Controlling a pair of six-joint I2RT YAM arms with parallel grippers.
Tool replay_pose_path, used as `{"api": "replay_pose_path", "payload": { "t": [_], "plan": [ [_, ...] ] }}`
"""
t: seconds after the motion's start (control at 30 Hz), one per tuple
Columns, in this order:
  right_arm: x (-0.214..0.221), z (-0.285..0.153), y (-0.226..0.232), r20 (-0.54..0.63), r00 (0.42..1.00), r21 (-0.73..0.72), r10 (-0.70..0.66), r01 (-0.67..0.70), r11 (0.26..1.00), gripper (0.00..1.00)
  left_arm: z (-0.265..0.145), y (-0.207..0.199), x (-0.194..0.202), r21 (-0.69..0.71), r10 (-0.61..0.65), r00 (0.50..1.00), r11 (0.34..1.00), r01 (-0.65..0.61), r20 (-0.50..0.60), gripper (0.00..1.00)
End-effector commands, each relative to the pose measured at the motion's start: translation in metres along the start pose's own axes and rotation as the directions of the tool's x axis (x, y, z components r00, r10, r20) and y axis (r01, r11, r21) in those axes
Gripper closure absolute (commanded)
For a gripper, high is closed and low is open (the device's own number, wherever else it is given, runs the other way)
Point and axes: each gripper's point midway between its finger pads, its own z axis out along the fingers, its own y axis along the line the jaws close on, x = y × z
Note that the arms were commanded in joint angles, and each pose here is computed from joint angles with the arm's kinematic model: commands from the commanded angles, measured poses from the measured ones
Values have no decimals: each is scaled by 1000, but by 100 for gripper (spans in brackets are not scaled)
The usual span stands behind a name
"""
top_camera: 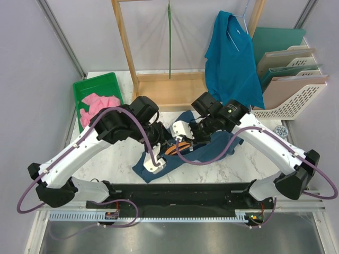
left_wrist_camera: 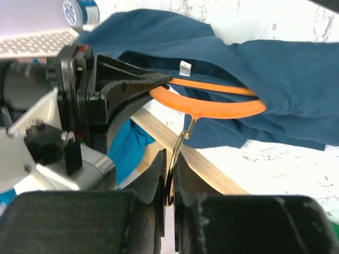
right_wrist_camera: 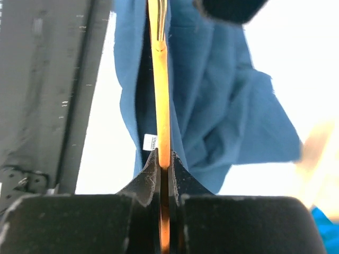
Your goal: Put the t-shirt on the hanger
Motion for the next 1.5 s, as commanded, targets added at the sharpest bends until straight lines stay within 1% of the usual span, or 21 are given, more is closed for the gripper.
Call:
{"api": "replay_pose_path", "payload": {
  "t": [0.0,0.1,0.13,0.2,0.3,0.43,0.5,0.53,0.63,0.67,0.77,0.87,0.9,0.97,1.0,1.03,1.07,1.2,1.3,1.33,1.47],
  "plan": [
    [-22,-37,-41,88,996,301,15,-41,953,100,-8,2,-7,15,-214,977,977,214,20,94],
    [-24,-48,-52,123,992,389,17,-64,919,100,-9,10,-3,0,-361,932,932,361,14,98],
    [-26,-50,-57,139,990,415,9,-67,908,100,-1,8,1,20,-459,888,888,459,1,98],
    [-28,-60,-59,166,986,455,5,-81,887,100,-3,15,6,2,-543,839,839,543,-12,98],
    [-30,-69,-60,198,980,494,-4,-96,864,100,-5,22,11,-6,-711,703,703,711,13,98],
    [-28,-71,-58,213,977,502,-3,-107,858,100,-18,38,25,-37,-815,573,572,820,85,98],
    [-28,-74,-57,221,975,506,1,-115,855,100,-26,43,30,-62,-838,537,533,844,102,82],
    [-28,-76,-58,226,974,507,5,-122,853,100,-31,46,29,-75,-843,525,520,851,114,44],
    [-21,-88,-67,260,965,522,42,-177,834,100,-57,54,37,-106,-895,398,384,917,203,8],
    [-15,-96,-72,284,956,529,68,-215,821,100,-70,49,55,-139,-917,333,308,941,220,2],
    [-9,-118,-85,345,935,545,78,-267,795,100,-106,31,89,-190,-942,156,102,977,298,1],
    [-15,-136,-90,385,922,553,53,-276,786,100,-127,-2,119,-238,-942,41,-42,970,334,1],
    [-21,-143,-90,394,919,560,34,-269,784,100,-129,-13,125,-262,-946,49,-39,964,320,1],
    [-24,-149,-91,398,917,568,18,-262,781,100,-126,-42,135,-267,-951,-16,-103,958,310,1],
    [-28,-155,-91,399,917,577,4,-255,776,100,-125,-49,140,-280,-953,-1,-90,956,301,1],
    [-29,-157,-92,399,917,582,-1,-253,773,100,-118,-66,145,-272,-955,-51,-133,953,291,1],
    [-29,-161,-93,397,918,591,-7,-250,767,100,-115,-72,148,-268,-955,-61,-142,953,289,1],
    [-44,-181,-93,407,912,615,-51,-233,753,100,-100,-88,164,-270,-960,-46,-124,955,277,1],
    [-52,-190,-89,414,908,614,-64,-227,756,100,-92,-86,177,-278,-952,12,-77,958,305,1],
    [-54,-191,-87,414,908,610,-71,-218,762,100,-92,-79,184,-297,-946,52,-47,954,319,1],
    [-61,-204,-81,404,911,620,-81,-208,757,100,-77,-71,190,-272,-944,76,-15,962,320,7]
  ]
}}
